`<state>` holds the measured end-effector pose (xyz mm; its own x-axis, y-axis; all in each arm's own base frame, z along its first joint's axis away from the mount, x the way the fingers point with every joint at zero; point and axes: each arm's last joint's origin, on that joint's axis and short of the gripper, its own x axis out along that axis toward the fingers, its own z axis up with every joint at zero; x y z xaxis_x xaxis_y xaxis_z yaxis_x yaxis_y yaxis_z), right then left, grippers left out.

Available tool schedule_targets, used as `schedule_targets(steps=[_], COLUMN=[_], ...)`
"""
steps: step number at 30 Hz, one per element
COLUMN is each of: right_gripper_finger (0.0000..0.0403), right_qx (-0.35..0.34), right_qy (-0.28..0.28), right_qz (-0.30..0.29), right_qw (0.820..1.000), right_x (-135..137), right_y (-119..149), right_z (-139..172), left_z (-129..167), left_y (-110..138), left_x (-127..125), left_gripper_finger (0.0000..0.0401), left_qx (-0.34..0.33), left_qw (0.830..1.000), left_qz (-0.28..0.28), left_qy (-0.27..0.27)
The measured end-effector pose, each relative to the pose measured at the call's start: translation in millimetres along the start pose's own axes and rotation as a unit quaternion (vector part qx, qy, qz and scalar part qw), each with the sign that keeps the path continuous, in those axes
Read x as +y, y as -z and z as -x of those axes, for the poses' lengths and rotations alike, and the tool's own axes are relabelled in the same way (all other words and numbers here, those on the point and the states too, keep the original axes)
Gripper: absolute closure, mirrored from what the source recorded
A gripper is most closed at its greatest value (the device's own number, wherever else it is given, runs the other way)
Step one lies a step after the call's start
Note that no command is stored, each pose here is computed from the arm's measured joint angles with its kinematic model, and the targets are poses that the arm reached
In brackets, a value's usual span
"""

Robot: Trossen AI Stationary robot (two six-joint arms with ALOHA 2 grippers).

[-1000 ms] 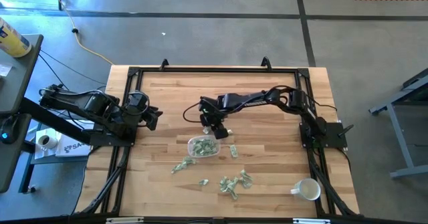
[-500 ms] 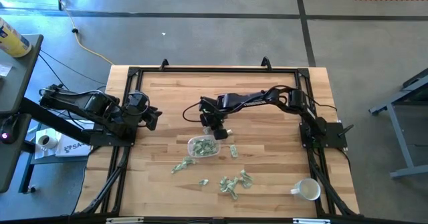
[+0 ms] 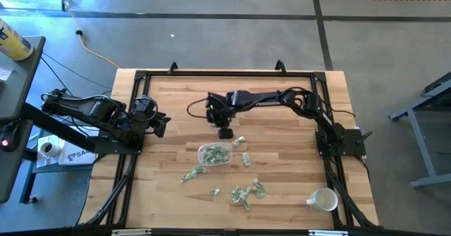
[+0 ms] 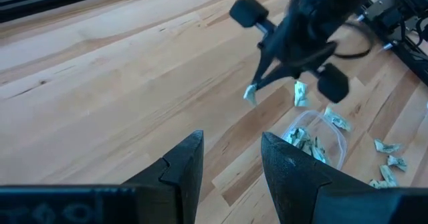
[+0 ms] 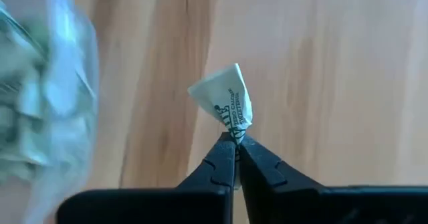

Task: Pick and place Stevia / Truvia into bins
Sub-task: Put the green stevia packet into the transparent bin

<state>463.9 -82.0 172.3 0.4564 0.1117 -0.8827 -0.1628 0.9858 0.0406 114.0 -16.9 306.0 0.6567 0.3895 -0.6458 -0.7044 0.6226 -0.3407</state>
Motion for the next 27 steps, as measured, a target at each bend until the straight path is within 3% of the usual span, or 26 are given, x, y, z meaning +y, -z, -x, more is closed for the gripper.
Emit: schedule_targets(steps=[8,15,23,27], right_gripper_finger=[0.0399,0.04,0.04,0.0396], right_qx=[-0.014,0.027,0.045,0.047], right_qy=[-0.042,-0.103,-0.127,-0.101], right_qz=[0.018,0.035,0.08,0.094], right_qw=[0.999,0.994,0.988,0.989], right_x=[10.5,45.3,95.0,103.7], right_y=[-26.1,-25.8,-30.8,-32.8], right_z=[32.1,30.0,24.0,22.4], left_z=[0.0,-0.3,-4.0,-8.8], left_y=[-0.1,-0.9,0.0,1.3], left_x=[-0.2,-1.8,-5.4,-9.8], left_gripper_finger=[0.0217,0.0217,0.0217,0.0217], left_qx=[-0.001,-0.006,-0.002,0.001], left_qw=[1.0,1.0,1.0,1.0], left_qz=[0.006,0.011,0.006,0.0], left_qy=[0.001,0.006,0.001,-0.005])
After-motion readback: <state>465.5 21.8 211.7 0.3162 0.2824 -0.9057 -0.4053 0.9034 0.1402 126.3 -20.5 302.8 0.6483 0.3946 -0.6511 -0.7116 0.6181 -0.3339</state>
